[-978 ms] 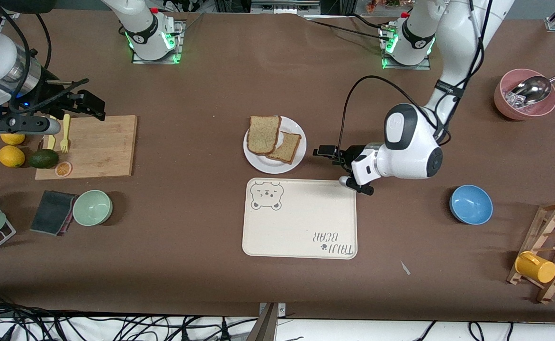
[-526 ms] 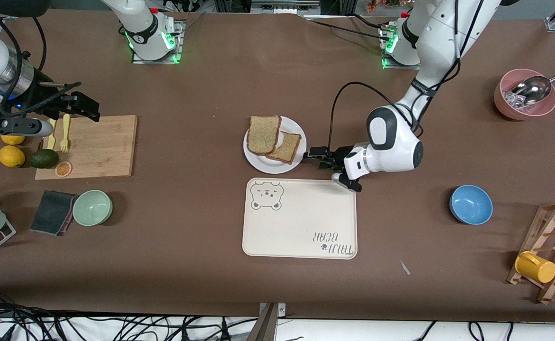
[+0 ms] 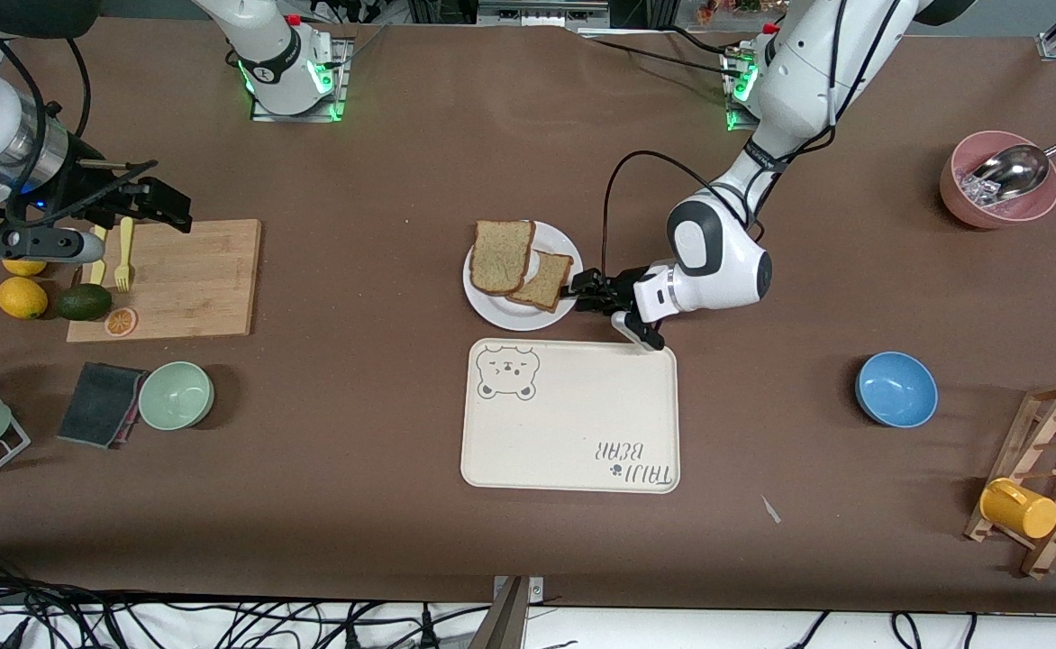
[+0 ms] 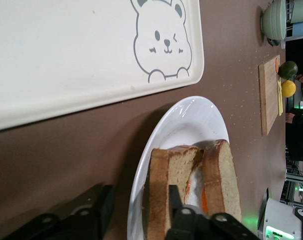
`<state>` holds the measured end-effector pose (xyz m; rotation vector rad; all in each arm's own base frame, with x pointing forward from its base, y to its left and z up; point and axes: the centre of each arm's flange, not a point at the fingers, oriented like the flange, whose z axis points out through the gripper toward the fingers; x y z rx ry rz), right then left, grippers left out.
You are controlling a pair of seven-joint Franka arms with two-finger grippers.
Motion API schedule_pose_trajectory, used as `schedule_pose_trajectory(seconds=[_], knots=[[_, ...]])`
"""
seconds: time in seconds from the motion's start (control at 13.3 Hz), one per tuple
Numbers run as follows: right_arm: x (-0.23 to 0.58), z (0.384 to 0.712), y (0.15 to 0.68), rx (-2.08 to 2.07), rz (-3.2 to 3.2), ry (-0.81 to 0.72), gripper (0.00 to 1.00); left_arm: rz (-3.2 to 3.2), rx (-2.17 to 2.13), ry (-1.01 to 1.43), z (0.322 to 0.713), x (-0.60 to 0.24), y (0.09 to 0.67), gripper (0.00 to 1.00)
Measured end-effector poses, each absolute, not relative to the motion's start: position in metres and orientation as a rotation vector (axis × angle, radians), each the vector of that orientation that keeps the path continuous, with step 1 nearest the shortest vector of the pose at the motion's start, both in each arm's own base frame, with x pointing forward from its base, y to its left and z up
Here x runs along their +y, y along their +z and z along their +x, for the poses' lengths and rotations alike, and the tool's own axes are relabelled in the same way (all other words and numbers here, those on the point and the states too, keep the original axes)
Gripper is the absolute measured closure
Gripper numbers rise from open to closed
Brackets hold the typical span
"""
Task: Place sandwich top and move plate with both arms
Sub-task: 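Withdraw the right gripper while the left gripper reaches the plate rim, then close the left gripper on the white plate's rim, then slide the plate with the left gripper onto the bear tray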
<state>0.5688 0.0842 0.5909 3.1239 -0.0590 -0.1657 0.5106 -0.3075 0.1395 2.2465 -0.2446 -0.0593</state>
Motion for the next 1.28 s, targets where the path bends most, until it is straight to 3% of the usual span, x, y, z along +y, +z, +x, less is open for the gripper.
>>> schedule_pose_trajectory(seconds=[0.08, 0.15, 0.3, 0.45, 1.28], knots=[[0.084, 0.569, 0.590, -0.059, 3.124, -0.167, 0.00, 2.249, -0.244, -0.064, 0.509, -0.307, 0.138, 0.54], [0.084, 0.569, 0.590, -0.059, 3.124, -0.167, 0.00, 2.251, -0.243, -0.068, 0.507, -0.306, 0.136, 0.61], [0.084, 0.569, 0.590, -0.059, 3.124, -0.168, 0.00, 2.253, -0.243, -0.075, 0.505, -0.306, 0.134, 0.87], [0.084, 0.569, 0.589, -0.059, 3.123, -0.170, 0.00, 2.250, -0.246, -0.079, 0.503, -0.306, 0.134, 0.93], [0.084, 0.570, 0.587, -0.059, 3.123, -0.176, 0.00, 2.209, -0.193, -0.065, 0.520, -0.302, 0.175, 0.96]])
